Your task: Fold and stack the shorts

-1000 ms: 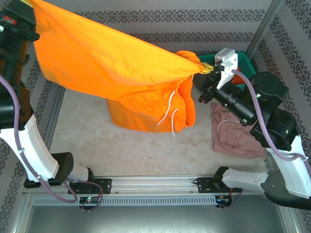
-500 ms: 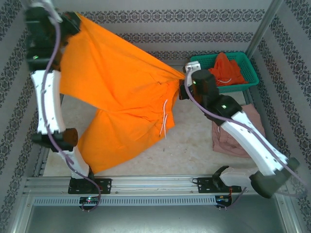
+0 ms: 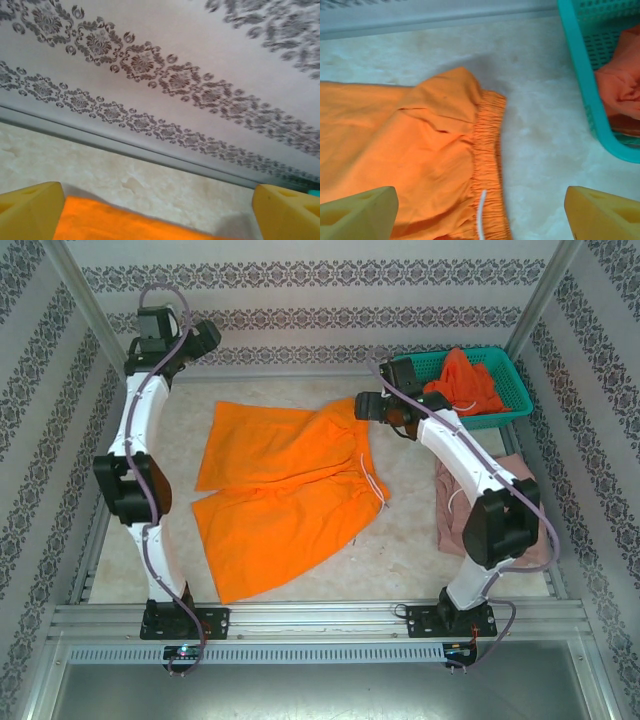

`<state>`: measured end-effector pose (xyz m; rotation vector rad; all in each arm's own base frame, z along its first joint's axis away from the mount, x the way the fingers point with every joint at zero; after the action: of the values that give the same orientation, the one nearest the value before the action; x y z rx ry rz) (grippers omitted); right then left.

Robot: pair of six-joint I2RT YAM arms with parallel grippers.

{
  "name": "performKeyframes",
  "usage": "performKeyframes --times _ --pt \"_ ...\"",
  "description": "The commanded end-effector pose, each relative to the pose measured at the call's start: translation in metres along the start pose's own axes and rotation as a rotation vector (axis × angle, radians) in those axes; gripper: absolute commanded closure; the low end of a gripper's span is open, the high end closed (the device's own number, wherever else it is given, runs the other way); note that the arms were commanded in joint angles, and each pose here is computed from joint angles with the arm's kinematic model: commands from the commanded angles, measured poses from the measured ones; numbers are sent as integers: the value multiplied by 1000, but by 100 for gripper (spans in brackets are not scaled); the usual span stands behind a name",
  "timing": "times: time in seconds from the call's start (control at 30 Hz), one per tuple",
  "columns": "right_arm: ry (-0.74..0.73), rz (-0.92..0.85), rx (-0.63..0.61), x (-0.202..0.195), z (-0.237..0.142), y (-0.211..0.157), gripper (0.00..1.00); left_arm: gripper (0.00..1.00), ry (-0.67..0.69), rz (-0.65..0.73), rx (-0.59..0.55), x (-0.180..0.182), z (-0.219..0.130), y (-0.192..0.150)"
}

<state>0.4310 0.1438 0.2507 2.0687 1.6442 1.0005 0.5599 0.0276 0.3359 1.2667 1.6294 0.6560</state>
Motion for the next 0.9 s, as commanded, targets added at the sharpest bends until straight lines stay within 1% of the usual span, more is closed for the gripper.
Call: performKeyframes --times 0.0,0.07,0.1,0.2,0.3,0.43,0.5,0.6,0.7,0.87 --pt "129 48 81 10 -22 -25 12 0 -98 -22 -184 -35 -86 31" --pt "143 50 140 7 -18 -47 10 0 -117 -77 -164 -36 -106 0" --pt "147 49 174 5 -14 -58 10 0 -117 -106 -138 -34 -113 -21" --pt "143 45 250 1 1 -78 9 0 -134 -185 -34 -32 -121 -86" --pt "165 47 318 9 24 -86 8 0 -150 -258 47 -25 -114 -146" --pt "215 46 361 31 54 -81 5 0 -110 -292 140 -5 -90 -206" --pt "223 40 366 40 72 -74 5 0 -94 -287 162 3 -74 -220" --pt "211 54 384 45 102 -66 5 2 -104 -289 179 9 -46 -230" --pt "207 95 395 43 131 -58 5 4 -126 -298 193 11 -21 -234" --pt "208 164 401 39 170 -45 5 4 -81 -272 201 25 13 -240"
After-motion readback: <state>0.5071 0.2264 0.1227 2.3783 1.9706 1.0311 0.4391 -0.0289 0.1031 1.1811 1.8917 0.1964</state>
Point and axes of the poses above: each hand's point on the last joint's axis, 136 mm out from that joint toward the fingers, its own z axis out along the fingers, its own x axis along the line the jaws close on, y = z × x, the point moved 3 cm from there along -z, back along the fingers, and after that the axes turned 10 degrees about z, right-handed, at the moved point
